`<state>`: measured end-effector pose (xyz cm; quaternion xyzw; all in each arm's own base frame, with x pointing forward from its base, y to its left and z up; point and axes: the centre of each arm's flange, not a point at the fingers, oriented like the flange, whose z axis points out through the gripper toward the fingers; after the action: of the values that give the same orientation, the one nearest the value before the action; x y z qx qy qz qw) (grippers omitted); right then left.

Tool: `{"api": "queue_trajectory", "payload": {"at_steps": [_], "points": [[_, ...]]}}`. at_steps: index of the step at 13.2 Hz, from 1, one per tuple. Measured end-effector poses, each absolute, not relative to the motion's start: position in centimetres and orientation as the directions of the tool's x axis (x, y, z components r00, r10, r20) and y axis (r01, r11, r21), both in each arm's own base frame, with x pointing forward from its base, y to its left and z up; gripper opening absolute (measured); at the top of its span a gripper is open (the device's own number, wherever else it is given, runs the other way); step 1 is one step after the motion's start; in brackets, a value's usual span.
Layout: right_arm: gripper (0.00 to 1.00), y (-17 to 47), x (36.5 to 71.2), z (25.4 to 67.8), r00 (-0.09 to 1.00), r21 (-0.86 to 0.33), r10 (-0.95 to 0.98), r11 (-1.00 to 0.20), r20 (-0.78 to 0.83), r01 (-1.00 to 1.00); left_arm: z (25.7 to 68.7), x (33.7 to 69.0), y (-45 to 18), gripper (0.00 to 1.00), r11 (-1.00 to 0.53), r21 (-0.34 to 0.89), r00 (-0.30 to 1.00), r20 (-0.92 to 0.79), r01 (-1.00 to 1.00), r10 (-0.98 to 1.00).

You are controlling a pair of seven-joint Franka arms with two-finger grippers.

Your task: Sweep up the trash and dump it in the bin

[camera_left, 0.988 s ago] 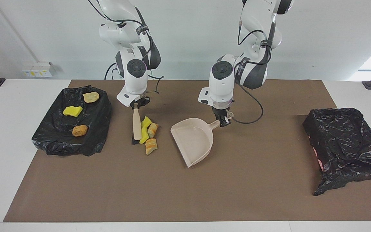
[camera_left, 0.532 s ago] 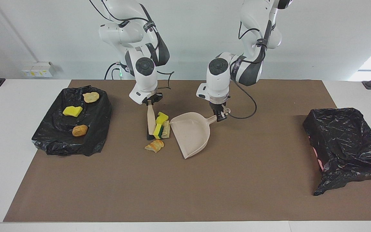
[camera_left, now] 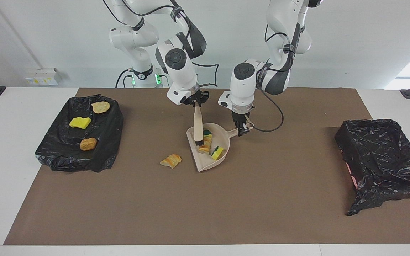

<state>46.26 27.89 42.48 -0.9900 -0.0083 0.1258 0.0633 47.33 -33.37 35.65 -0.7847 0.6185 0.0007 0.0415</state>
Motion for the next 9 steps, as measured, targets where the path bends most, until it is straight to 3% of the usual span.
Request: {"api": "queue_trajectory", "payload": {"at_steps": [5,7,9], "points": [[0.26,20.0,50.5,42.4,0.956,0.142,0.243,-0.953,-0.166,0.267,36.6,50.4,-29.5,0.31,-0.258,-0.066,0.262,-0.056,-0.964,-0.964],[0.26,16.6,52.4,40.6,0.921,0.269,0.338,-0.884,-0.196,0.381,37.6,51.8,-26.8,0.31,-0.244,-0.031,0.246,-0.095,-0.969,-0.965],[0.26,15.8,53.3,38.3,0.898,0.302,0.369,-0.851,-0.239,0.430,38.9,52.6,-23.9,0.31,-0.272,0.004,0.269,-0.123,-0.962,-0.955]]}}
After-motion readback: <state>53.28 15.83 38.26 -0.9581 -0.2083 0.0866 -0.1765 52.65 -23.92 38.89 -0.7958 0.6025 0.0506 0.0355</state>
